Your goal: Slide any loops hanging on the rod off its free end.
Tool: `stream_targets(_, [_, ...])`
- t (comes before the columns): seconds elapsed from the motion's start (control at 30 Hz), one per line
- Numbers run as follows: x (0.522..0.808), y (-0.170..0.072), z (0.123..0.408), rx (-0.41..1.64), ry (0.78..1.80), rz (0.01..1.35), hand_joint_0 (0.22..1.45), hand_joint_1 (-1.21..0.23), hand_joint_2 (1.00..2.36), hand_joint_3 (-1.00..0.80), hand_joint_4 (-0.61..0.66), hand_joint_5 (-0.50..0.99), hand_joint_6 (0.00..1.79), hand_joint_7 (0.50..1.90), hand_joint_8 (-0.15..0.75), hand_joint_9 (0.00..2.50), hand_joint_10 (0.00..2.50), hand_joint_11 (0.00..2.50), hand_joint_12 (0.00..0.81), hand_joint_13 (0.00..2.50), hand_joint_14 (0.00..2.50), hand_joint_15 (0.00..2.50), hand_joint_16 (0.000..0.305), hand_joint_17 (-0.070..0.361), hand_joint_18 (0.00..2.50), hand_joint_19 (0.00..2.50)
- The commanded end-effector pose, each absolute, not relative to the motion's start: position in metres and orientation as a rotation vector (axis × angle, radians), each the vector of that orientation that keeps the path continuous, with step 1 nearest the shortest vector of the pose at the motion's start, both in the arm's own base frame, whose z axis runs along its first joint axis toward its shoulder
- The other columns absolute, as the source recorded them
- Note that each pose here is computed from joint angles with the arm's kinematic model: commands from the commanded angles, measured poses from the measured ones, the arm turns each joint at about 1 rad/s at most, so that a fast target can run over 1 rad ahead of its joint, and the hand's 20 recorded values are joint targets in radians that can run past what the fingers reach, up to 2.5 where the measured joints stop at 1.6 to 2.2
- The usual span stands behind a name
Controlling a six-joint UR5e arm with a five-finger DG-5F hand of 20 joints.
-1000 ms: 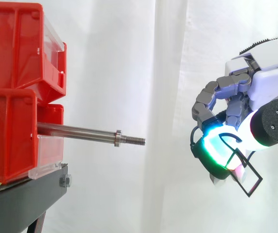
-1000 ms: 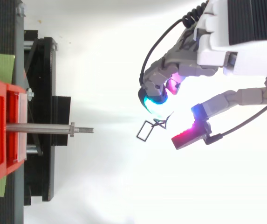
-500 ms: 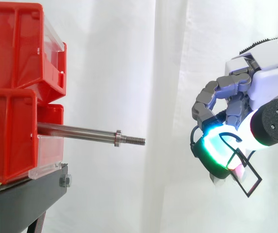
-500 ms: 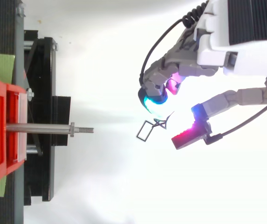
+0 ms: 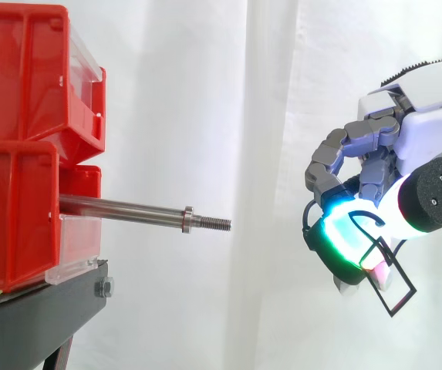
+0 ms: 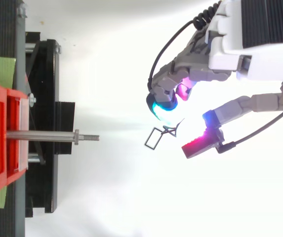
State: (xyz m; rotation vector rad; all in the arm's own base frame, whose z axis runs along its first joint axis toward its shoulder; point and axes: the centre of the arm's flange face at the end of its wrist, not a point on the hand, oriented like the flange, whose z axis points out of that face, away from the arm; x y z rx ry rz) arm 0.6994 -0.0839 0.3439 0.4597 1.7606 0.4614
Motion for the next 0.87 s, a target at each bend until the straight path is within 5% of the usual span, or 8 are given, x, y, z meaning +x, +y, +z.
stream_targets(0.0, [0.6996,-0.0834,0.3435,0.459,1.761,0.462,0.66,-0.71,1.01,-0.34,-0.08,-0.19,0.89,1.00,0.291,1.04,0.02,0.48,0.288,0.82,0.01,0.17,0.038,0.085,0.80,0.30])
stream_targets(0.83, [0.6995,-0.0845,0.3435,0.461,1.761,0.461,0.66,-0.71,1.01,-0.35,-0.07,-0.19,0.89,1.00,0.295,1.04,0.02,0.49,0.291,0.84,0.01,0.19,0.039,0.087,0.82,0.30])
